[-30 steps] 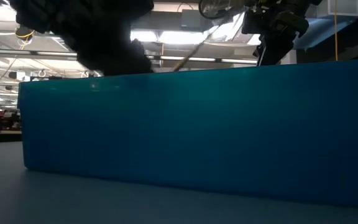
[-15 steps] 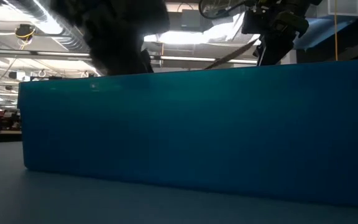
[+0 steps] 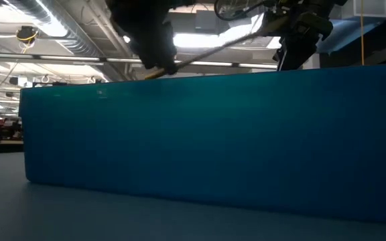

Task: Sort silverware by color (type)
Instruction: Put the golden knife into the blue bin, then put the yellow knife into the green bin

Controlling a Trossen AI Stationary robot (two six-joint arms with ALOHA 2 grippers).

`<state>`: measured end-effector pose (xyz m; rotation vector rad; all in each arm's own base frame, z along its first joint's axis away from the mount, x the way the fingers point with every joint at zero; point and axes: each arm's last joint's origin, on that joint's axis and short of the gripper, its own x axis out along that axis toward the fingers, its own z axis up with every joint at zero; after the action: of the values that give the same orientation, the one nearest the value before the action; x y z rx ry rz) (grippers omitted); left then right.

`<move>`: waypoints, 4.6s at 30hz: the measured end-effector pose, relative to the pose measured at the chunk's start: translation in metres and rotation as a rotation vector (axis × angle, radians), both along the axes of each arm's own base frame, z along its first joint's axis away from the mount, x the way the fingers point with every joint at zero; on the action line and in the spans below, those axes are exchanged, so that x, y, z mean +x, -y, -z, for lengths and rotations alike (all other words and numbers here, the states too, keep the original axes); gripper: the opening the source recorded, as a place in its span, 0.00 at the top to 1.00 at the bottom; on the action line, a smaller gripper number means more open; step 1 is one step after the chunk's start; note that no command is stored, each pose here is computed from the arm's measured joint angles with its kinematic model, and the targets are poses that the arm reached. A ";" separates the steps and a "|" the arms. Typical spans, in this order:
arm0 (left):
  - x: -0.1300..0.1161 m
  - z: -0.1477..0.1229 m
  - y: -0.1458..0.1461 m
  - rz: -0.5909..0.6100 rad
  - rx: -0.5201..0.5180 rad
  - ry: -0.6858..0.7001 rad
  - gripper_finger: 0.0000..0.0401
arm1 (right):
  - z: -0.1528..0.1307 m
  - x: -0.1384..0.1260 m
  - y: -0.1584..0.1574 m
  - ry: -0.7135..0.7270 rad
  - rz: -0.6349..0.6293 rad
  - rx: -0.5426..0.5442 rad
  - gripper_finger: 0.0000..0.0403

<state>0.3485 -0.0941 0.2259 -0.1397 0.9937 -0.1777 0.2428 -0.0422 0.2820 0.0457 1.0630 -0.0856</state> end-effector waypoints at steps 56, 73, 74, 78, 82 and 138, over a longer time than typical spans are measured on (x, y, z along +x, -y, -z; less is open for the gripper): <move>0.027 0.075 -0.002 0.034 0.019 -0.133 0.67 | 0.000 0.000 0.000 -0.006 0.000 0.001 0.68; 0.027 0.065 -0.004 0.011 0.050 -0.093 0.67 | -0.021 -0.039 -0.006 -0.022 0.108 0.010 0.68; 0.026 0.062 -0.004 0.011 0.048 -0.086 0.67 | -0.023 -0.043 -0.006 -0.018 0.118 0.008 0.68; 0.024 0.048 -0.004 0.016 0.042 -0.041 0.67 | -0.029 -0.054 -0.008 -0.010 0.161 0.027 0.68; 0.020 0.031 -0.005 0.016 0.032 0.006 0.67 | -0.031 -0.059 -0.009 -0.009 0.189 0.042 0.68; -0.005 -0.051 -0.061 0.009 0.209 0.264 0.67 | 0.125 -0.087 -0.011 -0.080 0.635 0.144 0.68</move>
<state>0.3440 -0.0335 0.2772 0.0783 0.7443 -0.0959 0.1559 -0.0314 0.1574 0.5140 1.1002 -0.5880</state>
